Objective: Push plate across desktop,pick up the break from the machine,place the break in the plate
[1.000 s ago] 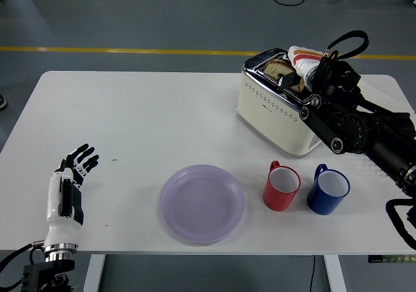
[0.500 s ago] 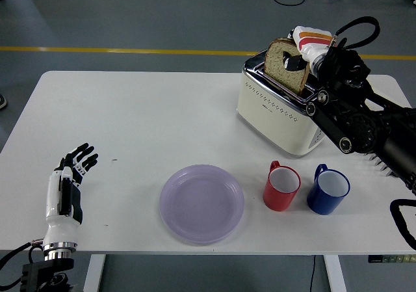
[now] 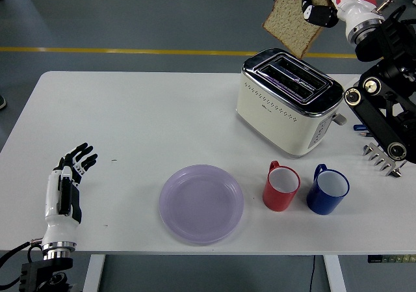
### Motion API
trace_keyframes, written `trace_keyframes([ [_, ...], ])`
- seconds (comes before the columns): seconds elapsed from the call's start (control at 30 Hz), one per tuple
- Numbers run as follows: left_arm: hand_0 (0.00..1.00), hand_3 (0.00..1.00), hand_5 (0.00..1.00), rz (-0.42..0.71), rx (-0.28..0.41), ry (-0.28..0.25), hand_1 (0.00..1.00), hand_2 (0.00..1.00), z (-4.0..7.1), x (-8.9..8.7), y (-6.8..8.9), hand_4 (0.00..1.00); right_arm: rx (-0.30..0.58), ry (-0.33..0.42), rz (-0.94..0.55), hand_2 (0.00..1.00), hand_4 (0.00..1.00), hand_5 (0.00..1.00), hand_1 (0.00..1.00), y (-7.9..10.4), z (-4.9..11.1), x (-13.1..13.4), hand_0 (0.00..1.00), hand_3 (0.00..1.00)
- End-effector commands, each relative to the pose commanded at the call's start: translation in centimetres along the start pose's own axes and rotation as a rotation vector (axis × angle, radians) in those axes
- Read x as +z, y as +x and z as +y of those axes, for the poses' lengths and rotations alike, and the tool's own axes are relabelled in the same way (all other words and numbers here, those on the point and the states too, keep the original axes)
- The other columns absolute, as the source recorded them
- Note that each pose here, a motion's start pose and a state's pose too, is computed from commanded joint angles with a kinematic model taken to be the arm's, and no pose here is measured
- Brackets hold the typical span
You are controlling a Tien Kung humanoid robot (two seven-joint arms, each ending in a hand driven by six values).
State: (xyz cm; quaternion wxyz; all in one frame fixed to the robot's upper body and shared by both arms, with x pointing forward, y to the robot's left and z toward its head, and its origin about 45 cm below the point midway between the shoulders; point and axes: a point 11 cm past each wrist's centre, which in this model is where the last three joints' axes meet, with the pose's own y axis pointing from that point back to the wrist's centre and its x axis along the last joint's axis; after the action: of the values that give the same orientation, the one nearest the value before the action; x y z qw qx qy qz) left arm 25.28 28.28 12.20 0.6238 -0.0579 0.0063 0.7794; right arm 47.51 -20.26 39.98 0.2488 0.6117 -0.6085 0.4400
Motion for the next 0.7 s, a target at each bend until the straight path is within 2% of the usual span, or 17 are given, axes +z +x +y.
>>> trace_keyframes([
  [0.1,0.723,0.742,0.978,-0.002,0.021,0.003,0.714,0.768,0.1,-0.1,0.2,0.447,-0.094,0.016,-0.090,0.280,0.213,0.002,0.167,-1.6,1.5,0.0,0.186,0.363],
  [0.13,0.725,0.759,0.975,0.000,0.046,0.010,0.727,0.788,0.2,-0.2,0.5,0.448,-0.151,0.010,-0.118,0.284,0.250,0.002,0.155,-2.8,2.2,0.3,0.161,0.359],
  [0.3,0.725,0.759,0.975,-0.001,0.114,0.034,0.727,0.788,0.7,-0.8,1.9,0.448,-0.393,-0.040,-0.246,0.284,0.250,0.002,0.155,-7.9,5.2,1.9,0.161,0.359],
  [0.43,0.724,0.755,0.974,-0.002,0.143,0.045,0.725,0.784,0.9,-1.2,2.6,0.449,-0.549,-0.092,-0.336,0.276,0.258,0.002,0.147,-11.6,7.8,2.8,0.138,0.352],
  [0.47,0.724,0.755,0.974,-0.002,0.145,0.046,0.725,0.784,0.9,-1.2,2.6,0.449,-0.559,-0.095,-0.341,0.276,0.258,0.002,0.147,-11.9,8.0,2.9,0.138,0.352],
  [0.53,0.722,0.760,0.972,-0.001,0.161,0.053,0.724,0.783,1.0,-1.4,2.9,0.449,-0.629,-0.117,-0.368,0.274,0.266,0.002,0.145,-13.9,9.4,3.1,0.134,0.353],
  [0.7,0.722,0.760,0.972,-0.002,0.175,0.061,0.724,0.783,1.2,-1.7,3.1,0.449,-0.737,-0.154,-0.418,0.274,0.266,0.002,0.145,-16.9,11.7,3.1,0.134,0.353],
])
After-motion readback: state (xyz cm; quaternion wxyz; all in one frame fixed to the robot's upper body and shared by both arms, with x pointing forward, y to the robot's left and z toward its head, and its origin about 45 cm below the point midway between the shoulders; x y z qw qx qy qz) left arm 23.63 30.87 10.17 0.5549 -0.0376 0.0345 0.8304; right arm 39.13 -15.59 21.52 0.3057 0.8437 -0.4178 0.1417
